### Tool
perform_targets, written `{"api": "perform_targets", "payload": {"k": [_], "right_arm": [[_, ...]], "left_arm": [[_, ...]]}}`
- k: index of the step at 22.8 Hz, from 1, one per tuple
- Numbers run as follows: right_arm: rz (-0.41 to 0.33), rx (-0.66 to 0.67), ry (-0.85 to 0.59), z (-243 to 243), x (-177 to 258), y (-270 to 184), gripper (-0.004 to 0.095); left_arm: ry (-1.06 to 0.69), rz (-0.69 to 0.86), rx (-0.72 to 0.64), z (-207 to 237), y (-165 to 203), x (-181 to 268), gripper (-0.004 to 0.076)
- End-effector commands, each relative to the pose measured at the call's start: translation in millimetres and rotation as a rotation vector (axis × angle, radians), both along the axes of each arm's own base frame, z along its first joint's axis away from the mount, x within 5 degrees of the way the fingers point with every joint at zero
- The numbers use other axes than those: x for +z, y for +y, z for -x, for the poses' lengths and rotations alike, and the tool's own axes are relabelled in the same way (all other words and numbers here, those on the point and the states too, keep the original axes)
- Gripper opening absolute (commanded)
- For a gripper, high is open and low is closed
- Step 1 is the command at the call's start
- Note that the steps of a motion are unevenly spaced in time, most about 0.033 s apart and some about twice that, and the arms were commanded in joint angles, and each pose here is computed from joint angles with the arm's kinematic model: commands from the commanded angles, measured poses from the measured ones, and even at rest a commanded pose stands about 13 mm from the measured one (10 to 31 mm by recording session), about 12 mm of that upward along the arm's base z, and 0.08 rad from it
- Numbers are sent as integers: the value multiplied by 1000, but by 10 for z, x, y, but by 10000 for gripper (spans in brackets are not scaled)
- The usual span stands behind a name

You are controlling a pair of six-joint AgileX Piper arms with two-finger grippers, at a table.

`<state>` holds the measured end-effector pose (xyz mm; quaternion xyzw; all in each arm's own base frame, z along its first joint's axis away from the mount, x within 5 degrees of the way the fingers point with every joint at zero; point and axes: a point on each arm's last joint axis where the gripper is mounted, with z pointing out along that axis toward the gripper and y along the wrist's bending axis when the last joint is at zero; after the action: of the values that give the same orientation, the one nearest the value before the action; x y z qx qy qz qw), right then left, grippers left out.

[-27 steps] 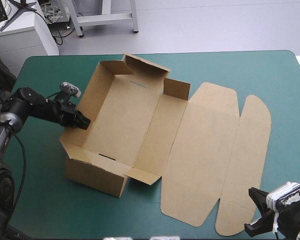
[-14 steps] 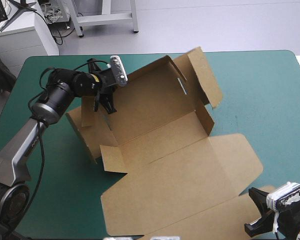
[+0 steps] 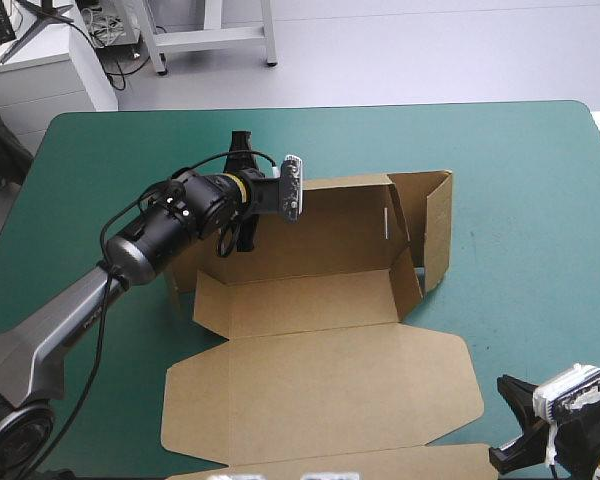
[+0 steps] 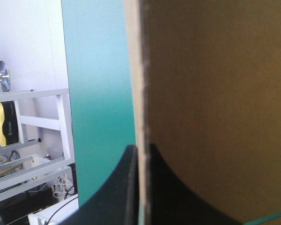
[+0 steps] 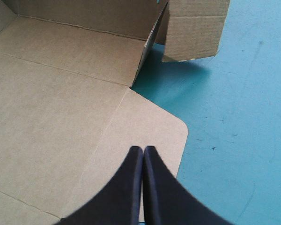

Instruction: Fold the box

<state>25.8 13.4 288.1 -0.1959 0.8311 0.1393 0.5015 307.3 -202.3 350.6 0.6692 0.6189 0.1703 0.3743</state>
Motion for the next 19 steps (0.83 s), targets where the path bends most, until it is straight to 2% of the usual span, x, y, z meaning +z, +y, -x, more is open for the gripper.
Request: {"api": "perform_targets", "payload": {"k": [1, 5, 10, 19], "right_arm": [[-26, -3, -75, -27, 125, 8, -15], [-10, -10, -86, -34, 126, -4, -15], [15, -24, -110, -48, 135, -24, -15], [9, -31, -142, -61, 161, -27, 0]], "left_arm": [[-158, 51, -15, 237, 22, 208, -10], [-213, -25, -47, 495, -111, -48, -10], [-292, -38, 20, 584, -136, -306, -10], [-260, -1, 5, 710, -157, -426, -10]]}}
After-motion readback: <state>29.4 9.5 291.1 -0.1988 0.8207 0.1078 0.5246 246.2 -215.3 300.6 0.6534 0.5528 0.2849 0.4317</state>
